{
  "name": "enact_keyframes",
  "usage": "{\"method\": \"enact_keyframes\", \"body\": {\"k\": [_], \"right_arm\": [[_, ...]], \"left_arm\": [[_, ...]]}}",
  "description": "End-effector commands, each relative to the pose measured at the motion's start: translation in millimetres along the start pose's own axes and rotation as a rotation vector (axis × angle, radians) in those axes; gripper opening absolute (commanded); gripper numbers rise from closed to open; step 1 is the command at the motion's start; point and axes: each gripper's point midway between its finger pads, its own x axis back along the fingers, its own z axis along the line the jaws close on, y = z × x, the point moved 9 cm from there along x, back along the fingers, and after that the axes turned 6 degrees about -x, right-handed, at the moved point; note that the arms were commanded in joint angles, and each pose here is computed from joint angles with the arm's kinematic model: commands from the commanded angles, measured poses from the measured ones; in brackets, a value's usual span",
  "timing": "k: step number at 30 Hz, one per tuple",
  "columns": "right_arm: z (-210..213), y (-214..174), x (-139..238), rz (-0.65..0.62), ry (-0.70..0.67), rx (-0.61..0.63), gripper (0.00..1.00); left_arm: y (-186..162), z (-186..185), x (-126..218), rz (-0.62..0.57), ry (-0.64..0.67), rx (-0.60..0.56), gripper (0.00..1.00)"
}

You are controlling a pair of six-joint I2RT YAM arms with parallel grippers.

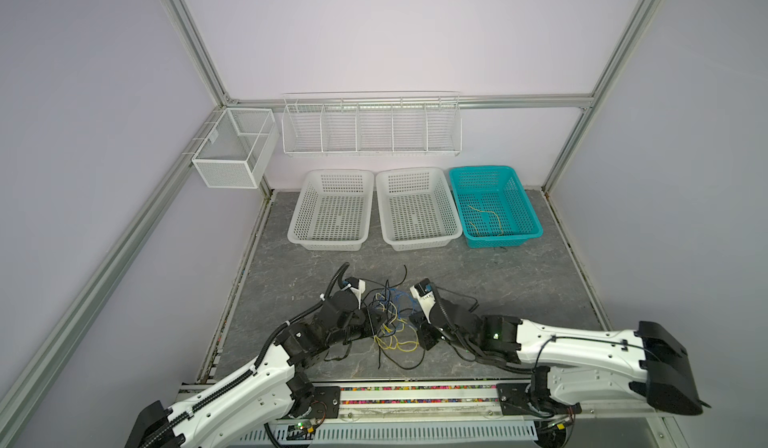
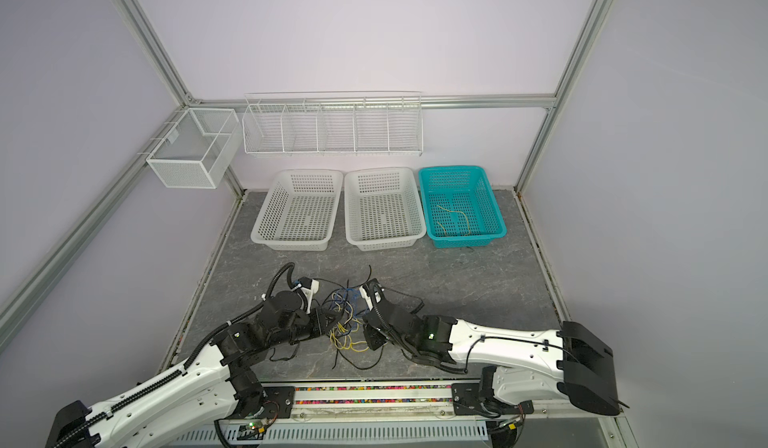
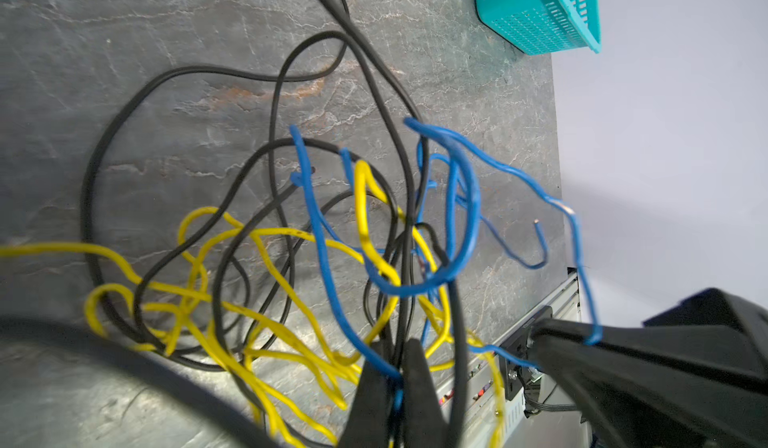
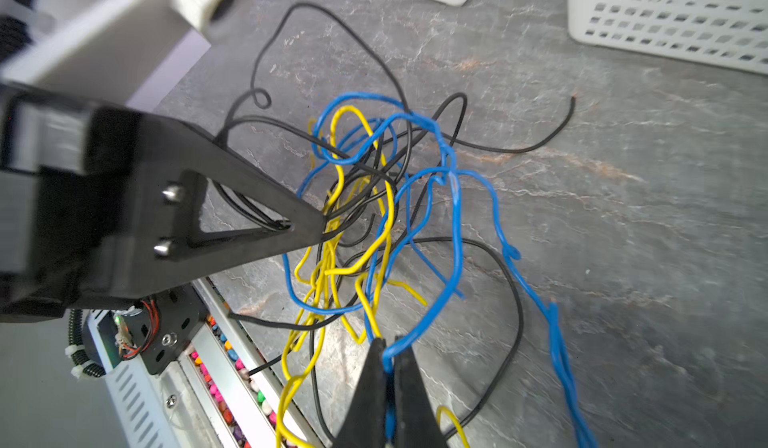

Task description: Untangle the cables

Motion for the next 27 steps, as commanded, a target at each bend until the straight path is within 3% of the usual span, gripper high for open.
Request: {"method": "enact_keyframes", "body": {"k": [1, 16, 23, 27], "right_arm": [[-14.9, 19.8, 34.4, -0.12, -0.091, -0.027, 0.07], [-81.9, 23.5, 152.1, -0.334, -0.147, -0.173, 0.06], [-100.3, 20.1, 180.2, -0.371, -0.268, -0.203, 0.06], [-108.2, 15.0, 176.4, -0.338, -0.375, -0.212, 0.06]], "left_arm": [[-8.2, 13.2, -3.7, 0.01, 0.057, -0.003, 0.0], [-18.6, 33.5, -13.8, 0.066, 0.19, -0.005, 0.0], [-15.5, 39.0, -9.8, 0.051, 0.284, -0.032, 0.0], [-9.6, 37.3, -5.5, 0.02, 0.294, -0.03, 0.0]]}}
